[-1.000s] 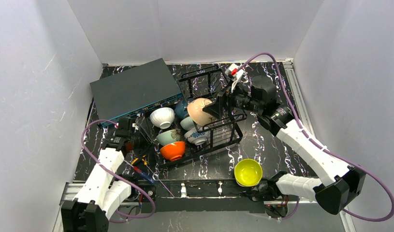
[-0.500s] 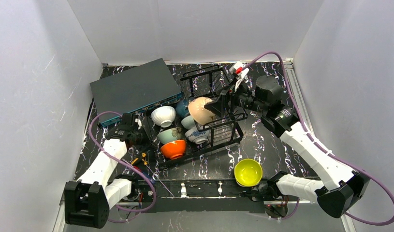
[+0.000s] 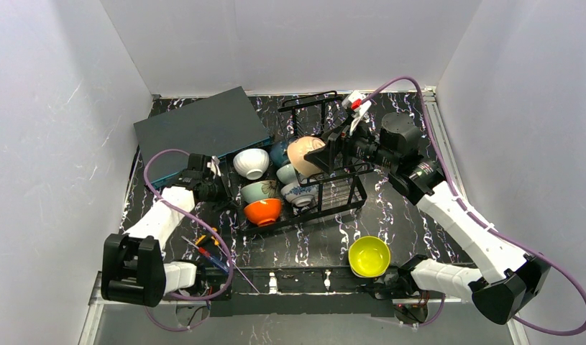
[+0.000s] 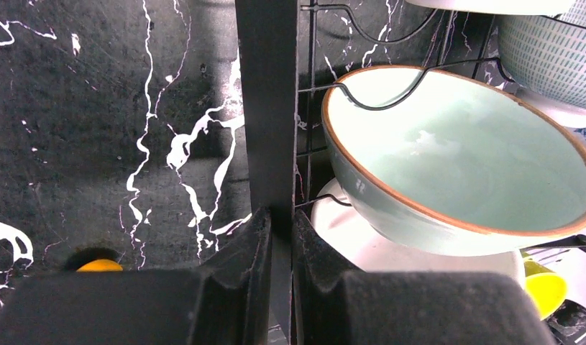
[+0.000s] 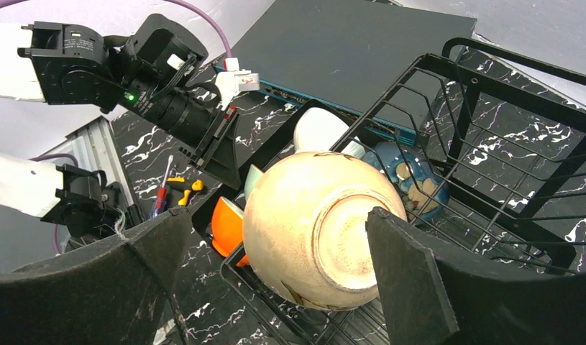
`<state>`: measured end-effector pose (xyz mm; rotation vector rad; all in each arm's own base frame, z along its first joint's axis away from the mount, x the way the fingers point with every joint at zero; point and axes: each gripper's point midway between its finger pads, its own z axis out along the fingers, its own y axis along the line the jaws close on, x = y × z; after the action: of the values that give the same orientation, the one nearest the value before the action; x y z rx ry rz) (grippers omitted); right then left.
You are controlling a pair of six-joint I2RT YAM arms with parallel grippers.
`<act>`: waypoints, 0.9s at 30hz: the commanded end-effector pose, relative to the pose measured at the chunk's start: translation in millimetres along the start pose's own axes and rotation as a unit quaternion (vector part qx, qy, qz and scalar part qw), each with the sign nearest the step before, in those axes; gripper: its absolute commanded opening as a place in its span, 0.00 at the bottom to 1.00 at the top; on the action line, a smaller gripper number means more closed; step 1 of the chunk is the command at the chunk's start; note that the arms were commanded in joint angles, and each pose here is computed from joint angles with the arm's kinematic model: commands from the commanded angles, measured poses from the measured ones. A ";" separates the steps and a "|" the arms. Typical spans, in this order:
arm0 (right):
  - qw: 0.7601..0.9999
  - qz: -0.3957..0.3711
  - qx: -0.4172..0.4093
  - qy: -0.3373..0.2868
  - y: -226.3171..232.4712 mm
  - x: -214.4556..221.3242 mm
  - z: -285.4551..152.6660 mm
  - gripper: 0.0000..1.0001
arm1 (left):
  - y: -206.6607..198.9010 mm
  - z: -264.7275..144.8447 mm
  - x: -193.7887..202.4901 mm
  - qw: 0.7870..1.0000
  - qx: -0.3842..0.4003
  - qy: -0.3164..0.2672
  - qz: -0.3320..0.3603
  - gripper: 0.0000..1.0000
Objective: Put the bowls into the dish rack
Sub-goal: Adjust the dish rack at the center of the board, then pick up the bowl from the center of the board.
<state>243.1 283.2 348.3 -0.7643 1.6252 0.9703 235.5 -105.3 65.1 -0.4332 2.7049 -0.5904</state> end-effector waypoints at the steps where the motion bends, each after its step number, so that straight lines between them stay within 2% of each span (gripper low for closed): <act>1: 0.998 -0.024 0.003 -0.051 6.8 -38.7 -7.2 0.99 | -1.3 0.9 -12.4 1.000 -0.005 -0.024 0.014 0.00; 3: 0.998 -0.014 0.025 -0.054 0.2 -39.6 -8.0 0.99 | 5.7 -6.7 -14.5 0.999 -0.027 -0.039 0.012 0.00; 5: 0.997 0.006 0.058 -0.054 -10.5 -38.9 -9.0 0.99 | 16.4 -17.1 -14.6 0.997 -0.060 -0.057 0.000 0.14; 9: 0.993 0.031 0.096 -0.057 -23.2 -40.2 -10.7 0.99 | 20.5 -44.4 -20.1 0.991 -0.071 -0.116 -0.002 0.37; 13: 0.989 0.050 0.124 -0.059 -34.3 -42.8 -12.8 0.99 | 18.3 -68.5 -21.0 0.985 -0.062 -0.160 0.003 0.71; 16: 0.985 0.074 0.144 -0.055 -46.6 -40.8 -14.1 0.99 | 7.5 -83.3 -17.0 0.984 -0.028 -0.176 0.015 0.79; 20: 0.983 0.105 0.142 -0.051 -54.7 -35.6 -14.6 0.99 | -21.5 -94.7 -6.5 0.981 0.061 -0.180 0.029 0.87; 22: 0.982 0.119 0.137 -0.049 -56.6 -33.2 -13.7 0.99 | -36.8 -98.3 -1.6 0.978 0.108 -0.177 0.030 0.98; 27: 0.979 0.143 0.136 -0.041 -64.7 -26.2 -11.8 0.99 | -66.3 -98.7 11.0 0.966 0.201 -0.159 0.031 0.98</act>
<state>298.3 240.9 349.2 -0.3326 1.7974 0.8772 210.7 -103.6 169.9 -0.3598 2.2362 -0.7178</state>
